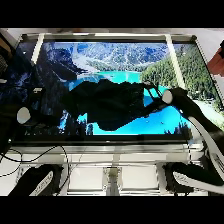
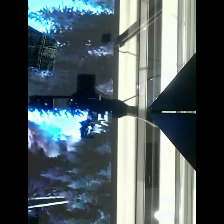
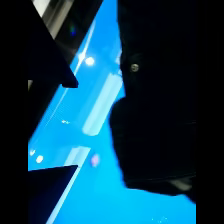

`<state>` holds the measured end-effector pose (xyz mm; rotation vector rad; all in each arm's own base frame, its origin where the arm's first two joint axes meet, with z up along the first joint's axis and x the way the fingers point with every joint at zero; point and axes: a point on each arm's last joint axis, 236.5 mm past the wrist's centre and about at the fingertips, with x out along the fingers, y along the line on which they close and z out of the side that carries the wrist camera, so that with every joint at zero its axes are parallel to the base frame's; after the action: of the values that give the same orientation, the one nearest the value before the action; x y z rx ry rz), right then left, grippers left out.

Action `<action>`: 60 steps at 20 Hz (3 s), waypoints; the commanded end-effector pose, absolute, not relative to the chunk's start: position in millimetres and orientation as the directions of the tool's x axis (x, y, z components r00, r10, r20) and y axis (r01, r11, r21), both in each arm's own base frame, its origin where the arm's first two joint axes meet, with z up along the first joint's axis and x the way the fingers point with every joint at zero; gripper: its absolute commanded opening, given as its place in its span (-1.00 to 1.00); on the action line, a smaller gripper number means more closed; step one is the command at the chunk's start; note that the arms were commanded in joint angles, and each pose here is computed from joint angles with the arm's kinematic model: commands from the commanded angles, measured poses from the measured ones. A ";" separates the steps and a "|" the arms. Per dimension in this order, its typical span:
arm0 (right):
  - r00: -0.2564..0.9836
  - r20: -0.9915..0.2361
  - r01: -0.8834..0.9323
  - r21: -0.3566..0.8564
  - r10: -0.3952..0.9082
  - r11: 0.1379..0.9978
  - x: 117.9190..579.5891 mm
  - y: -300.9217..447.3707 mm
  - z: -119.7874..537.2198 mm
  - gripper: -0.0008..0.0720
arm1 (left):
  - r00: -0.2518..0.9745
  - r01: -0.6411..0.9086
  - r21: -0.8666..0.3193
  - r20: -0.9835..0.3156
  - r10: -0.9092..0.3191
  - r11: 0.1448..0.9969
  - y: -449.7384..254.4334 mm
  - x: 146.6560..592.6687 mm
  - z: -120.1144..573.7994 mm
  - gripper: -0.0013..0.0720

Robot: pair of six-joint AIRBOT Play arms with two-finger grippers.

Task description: Fold the clothes and pants, and hang the long-sleeved shirts on hangers.

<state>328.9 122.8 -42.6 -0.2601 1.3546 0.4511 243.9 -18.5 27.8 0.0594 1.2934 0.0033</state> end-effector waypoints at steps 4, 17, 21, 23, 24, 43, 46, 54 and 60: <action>0.033 -0.989 -0.594 0.097 0.145 0.799 380.4 125.2 -90.2 0.57 | 0.274 0.031 0.046 -0.961 0.036 0.998 -18.3 243.9 27.8 -0.89; -0.164 -0.905 -0.579 0.411 0.392 0.705 354.2 133.2 -110.8 0.51 | 0.274 0.031 0.046 -0.961 0.036 0.998 -18.3 243.9 27.8 -0.89; -0.203 -0.897 -0.573 0.434 0.393 0.695 345.8 133.3 -111.7 -0.59 | 0.274 0.031 0.046 -0.961 0.036 0.998 -18.3 243.9 27.8 -0.89; -0.214 -0.893 -0.566 0.443 0.395 0.696 343.6 131.7 -110.2 -0.90 | 0.275 0.031 0.046 -0.961 0.035 0.998 -18.5 244.0 27.8 -0.89; -0.216 -0.892 -0.556 0.446 0.396 0.701 343.3 130.7 -109.2 -0.90 | 0.276 0.031 0.046 -0.961 0.036 0.998 -18.4 244.2 27.8 -0.89; -0.200 -0.863 -0.487 0.498 0.463 0.717 346.2 145.9 -98.9 -0.90 | 0.451 -0.011 -0.278 -0.859 -0.243 0.961 -91.8 334.3 7.7 -0.37; -0.214 -0.846 -0.475 0.527 0.488 0.705 342.9 151.9 -94.8 -0.90 | 0.364 -0.079 -0.287 -0.900 -0.240 0.955 -95.5 351.5 -52.2 0.34; -0.252 -0.836 -0.470 0.547 0.488 0.693 333.9 151.8 -92.3 -0.90 | 0.478 -0.058 -0.429 -0.805 -0.352 0.902 -126.4 401.0 -75.4 0.28; -0.252 -0.835 -0.470 0.547 0.488 0.693 333.9 151.9 -92.3 -0.90 | 0.509 -0.068 -0.436 -0.789 -0.345 0.898 -124.2 408.4 -71.5 0.28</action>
<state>334.0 151.4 -92.9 0.0162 1.5869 0.9019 400.5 -124.3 -74.8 -0.4299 1.0660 -0.1780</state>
